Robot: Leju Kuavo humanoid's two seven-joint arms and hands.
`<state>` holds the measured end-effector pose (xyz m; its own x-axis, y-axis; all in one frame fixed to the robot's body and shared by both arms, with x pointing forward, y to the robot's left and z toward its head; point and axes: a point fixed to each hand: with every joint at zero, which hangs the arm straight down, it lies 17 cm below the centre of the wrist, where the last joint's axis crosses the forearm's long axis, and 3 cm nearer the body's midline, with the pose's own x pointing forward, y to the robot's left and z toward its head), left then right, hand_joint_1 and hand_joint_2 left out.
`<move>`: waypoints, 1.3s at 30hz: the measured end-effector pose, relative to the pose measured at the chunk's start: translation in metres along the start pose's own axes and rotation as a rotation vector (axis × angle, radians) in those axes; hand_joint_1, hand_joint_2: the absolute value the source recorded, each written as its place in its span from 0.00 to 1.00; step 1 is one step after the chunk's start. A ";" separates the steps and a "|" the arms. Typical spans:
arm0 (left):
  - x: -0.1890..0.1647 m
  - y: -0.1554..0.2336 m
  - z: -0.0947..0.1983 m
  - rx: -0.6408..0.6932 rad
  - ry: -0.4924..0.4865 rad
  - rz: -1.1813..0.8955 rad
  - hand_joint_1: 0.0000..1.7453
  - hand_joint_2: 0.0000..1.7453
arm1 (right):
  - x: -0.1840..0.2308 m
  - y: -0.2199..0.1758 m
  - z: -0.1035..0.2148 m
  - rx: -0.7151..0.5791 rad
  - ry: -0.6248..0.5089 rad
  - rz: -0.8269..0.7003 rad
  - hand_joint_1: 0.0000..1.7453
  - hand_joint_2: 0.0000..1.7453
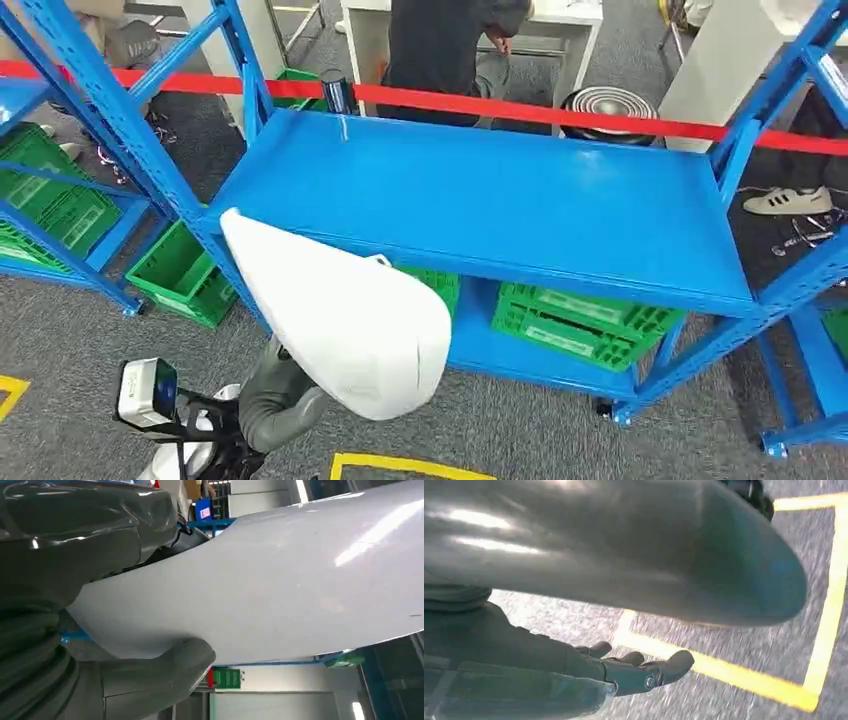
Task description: Take the parts from the cabinet and place them on the table.
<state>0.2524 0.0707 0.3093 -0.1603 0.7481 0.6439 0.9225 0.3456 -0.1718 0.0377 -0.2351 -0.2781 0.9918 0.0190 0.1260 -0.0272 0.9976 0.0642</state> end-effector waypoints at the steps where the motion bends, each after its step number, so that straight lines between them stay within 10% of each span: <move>1: 0.000 0.000 0.000 0.000 -0.003 0.000 1.00 1.00 | 0.001 0.000 0.000 -0.001 -0.002 0.001 0.00 0.00; 39: -0.016 0.002 -0.004 -0.028 0.089 0.054 1.00 1.00 | 0.041 -0.006 -0.003 -0.057 -0.064 0.001 0.00 0.00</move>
<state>0.2579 0.0575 0.3019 -0.0797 0.7111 0.6985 0.9386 0.2895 -0.1875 0.0793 -0.2404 -0.2762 0.9818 0.0171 0.1894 -0.0189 0.9998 0.0078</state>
